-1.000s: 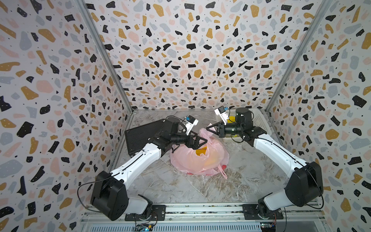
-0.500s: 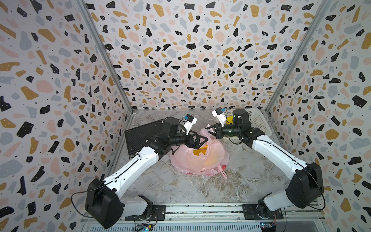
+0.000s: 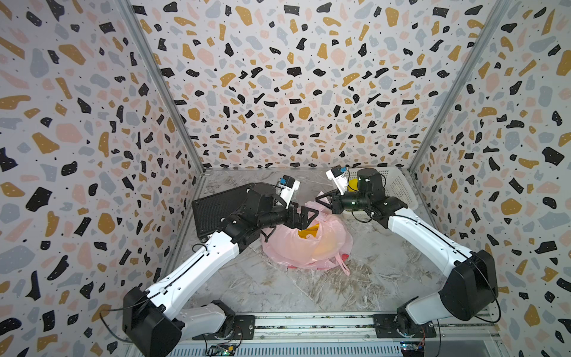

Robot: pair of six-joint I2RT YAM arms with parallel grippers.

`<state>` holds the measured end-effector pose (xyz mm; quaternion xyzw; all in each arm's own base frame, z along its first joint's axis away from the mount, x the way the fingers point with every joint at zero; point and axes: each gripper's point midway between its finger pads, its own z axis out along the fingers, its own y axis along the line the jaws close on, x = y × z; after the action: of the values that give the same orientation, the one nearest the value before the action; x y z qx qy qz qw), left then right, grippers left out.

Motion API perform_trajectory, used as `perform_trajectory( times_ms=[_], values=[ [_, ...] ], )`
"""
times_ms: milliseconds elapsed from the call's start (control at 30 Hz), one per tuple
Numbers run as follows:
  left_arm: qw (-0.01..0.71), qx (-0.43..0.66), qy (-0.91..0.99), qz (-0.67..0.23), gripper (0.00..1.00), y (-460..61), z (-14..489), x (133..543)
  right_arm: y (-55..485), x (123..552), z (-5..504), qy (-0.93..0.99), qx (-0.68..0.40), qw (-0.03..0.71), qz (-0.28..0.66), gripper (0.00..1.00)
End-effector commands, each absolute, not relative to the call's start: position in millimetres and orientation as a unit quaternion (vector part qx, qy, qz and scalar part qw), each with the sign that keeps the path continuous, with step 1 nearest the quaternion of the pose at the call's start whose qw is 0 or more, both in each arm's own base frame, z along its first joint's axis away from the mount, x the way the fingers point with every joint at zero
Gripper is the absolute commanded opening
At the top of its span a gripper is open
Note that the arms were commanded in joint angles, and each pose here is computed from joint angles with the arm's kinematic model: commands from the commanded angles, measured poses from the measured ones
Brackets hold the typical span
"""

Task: Place the banana into a plastic bag & tie a knot
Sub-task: Cross the plastic bag with the plastic bag.

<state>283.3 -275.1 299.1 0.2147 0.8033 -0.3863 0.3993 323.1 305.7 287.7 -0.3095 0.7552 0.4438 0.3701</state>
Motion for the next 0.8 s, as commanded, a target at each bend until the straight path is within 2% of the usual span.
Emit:
perform_trajectory(
  times_ms=[0, 367, 767],
  values=[
    [0.404, 0.203, 0.806, -0.382, 0.99, -276.0, 307.8, 288.7, 304.4, 314.9, 301.8, 0.748, -0.315, 0.382, 0.442, 0.0],
    [0.382, 0.216, 0.823, -0.36, 1.0, -278.3, 286.4, 293.3, 302.3, 308.2, 311.6, 0.744, -0.32, 0.391, 0.438, 0.0],
    [0.366, 0.284, 0.792, -0.398, 0.8, -284.5, 286.3, 272.9, 297.3, 301.4, 318.4, 0.742, -0.324, 0.397, 0.432, 0.0]
  ],
)
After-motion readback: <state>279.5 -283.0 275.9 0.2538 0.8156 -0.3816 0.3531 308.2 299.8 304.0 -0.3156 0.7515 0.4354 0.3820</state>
